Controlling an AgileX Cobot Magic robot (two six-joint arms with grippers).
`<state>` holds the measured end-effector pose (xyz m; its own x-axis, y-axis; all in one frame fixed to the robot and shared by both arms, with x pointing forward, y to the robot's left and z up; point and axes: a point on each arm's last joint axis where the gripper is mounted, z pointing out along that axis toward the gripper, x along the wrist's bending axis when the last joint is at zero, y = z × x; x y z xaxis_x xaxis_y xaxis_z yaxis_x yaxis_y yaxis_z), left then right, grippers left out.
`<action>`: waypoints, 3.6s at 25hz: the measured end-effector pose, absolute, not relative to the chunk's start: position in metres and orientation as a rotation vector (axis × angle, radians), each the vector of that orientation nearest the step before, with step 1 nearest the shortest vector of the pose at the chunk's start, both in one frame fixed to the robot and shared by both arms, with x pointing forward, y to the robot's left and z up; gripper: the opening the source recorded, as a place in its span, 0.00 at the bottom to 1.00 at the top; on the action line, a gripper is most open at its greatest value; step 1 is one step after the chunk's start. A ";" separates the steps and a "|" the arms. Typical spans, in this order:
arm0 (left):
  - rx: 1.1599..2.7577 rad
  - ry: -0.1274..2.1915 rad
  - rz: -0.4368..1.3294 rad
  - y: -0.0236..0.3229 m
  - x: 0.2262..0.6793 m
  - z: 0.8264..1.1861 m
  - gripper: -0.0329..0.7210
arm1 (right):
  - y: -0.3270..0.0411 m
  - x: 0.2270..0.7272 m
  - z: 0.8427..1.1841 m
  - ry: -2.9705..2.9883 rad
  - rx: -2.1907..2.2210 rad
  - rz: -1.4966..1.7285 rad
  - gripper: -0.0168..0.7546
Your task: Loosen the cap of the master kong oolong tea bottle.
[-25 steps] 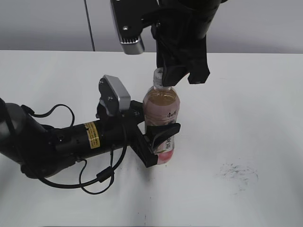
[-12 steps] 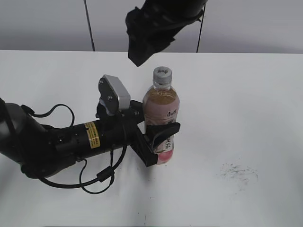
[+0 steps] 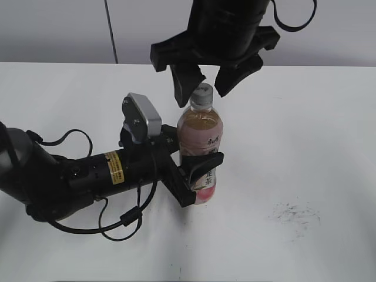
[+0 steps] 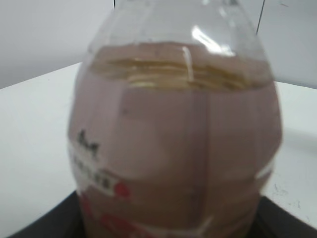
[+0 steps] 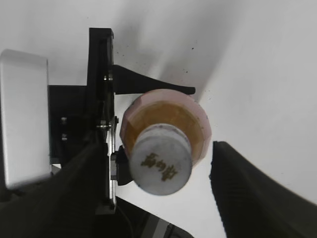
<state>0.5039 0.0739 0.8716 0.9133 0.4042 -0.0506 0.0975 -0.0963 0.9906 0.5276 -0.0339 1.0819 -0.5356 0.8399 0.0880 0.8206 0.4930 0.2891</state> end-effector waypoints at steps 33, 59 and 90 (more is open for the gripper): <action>1.662 0.394 0.267 0.074 0.504 0.871 0.55 | -0.106 0.543 1.139 2.586 1.103 0.505 0.37; 1.659 0.396 0.269 0.074 0.504 0.872 0.55 | -0.174 0.535 0.890 2.449 1.965 0.252 0.73; 1.636 0.574 0.400 0.151 0.484 0.907 0.79 | -0.176 0.528 0.928 2.438 1.932 0.327 0.74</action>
<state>0.4835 0.1507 0.9071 0.8136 0.5777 -0.0661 0.1378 -0.0810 0.9871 0.5280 -0.1759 0.9277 -0.2370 0.9643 0.1180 0.9613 0.2152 0.1720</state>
